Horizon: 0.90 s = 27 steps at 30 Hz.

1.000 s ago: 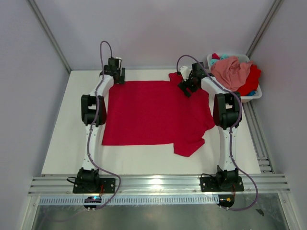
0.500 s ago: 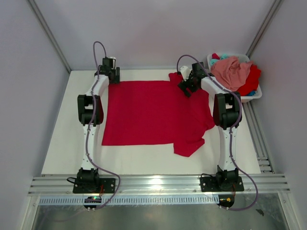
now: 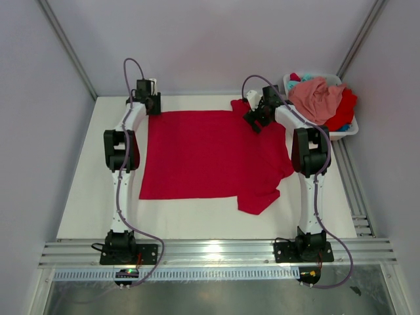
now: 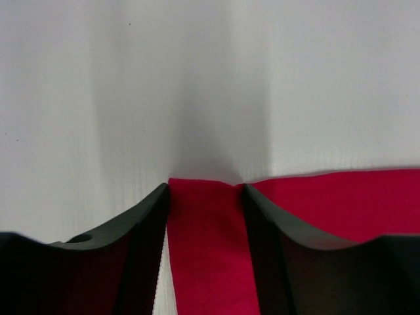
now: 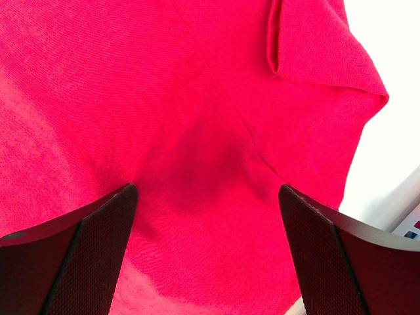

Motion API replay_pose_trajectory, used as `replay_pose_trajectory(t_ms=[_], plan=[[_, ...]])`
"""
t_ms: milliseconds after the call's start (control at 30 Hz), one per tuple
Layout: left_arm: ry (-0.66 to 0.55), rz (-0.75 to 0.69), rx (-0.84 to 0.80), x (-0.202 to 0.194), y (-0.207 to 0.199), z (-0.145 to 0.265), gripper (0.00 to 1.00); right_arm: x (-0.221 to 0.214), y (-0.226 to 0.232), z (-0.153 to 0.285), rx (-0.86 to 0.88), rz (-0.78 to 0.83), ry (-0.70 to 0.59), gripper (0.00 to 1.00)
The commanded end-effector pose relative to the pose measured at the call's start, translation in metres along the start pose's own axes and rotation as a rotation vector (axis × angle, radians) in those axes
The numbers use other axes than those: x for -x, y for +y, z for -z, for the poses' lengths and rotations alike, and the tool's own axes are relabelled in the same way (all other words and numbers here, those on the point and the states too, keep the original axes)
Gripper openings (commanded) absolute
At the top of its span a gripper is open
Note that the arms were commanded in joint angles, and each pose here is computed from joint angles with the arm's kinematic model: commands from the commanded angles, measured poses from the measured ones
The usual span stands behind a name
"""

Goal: Fold and stack the t-shirts
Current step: Flatten the tshirt out

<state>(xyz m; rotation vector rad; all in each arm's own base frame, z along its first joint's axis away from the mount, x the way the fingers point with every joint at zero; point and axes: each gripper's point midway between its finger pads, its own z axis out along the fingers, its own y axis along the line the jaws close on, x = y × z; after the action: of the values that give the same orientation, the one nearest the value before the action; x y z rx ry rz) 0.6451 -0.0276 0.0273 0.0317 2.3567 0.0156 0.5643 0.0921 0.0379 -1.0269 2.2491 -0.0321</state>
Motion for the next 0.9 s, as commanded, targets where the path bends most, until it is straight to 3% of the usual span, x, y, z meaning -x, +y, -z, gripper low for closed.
replay_pose_trajectory(t_ms=[0, 67, 100, 200, 367, 567, 867], plan=[[0.071, 0.021, -0.066, -0.012, -0.012, 0.016, 0.46, 0.026, -0.012, 0.035, -0.044, 0.002, -0.056, 0.92], [0.075, 0.021, -0.075, -0.013, -0.013, 0.017, 0.32, 0.026, -0.012, 0.035, -0.043, 0.002, -0.055, 0.92], [0.077, 0.024, -0.076, -0.013, -0.013, 0.017, 0.2, 0.026, -0.012, 0.037, -0.045, 0.001, -0.057, 0.92], [0.08, 0.028, -0.077, -0.014, -0.013, 0.018, 0.03, 0.029, -0.012, 0.038, -0.044, -0.01, -0.065, 0.92], [0.084, 0.035, -0.09, -0.015, -0.016, 0.018, 0.0, 0.028, -0.016, 0.032, -0.068, -0.038, -0.065, 0.92], [0.089, 0.047, -0.095, -0.017, -0.017, 0.017, 0.0, 0.03, -0.055, 0.015, -0.25, -0.09, -0.047, 0.96], [0.085, 0.047, -0.116, -0.015, -0.02, 0.028, 0.0, 0.05, -0.089, -0.006, -0.41, -0.057, -0.144, 0.99]])
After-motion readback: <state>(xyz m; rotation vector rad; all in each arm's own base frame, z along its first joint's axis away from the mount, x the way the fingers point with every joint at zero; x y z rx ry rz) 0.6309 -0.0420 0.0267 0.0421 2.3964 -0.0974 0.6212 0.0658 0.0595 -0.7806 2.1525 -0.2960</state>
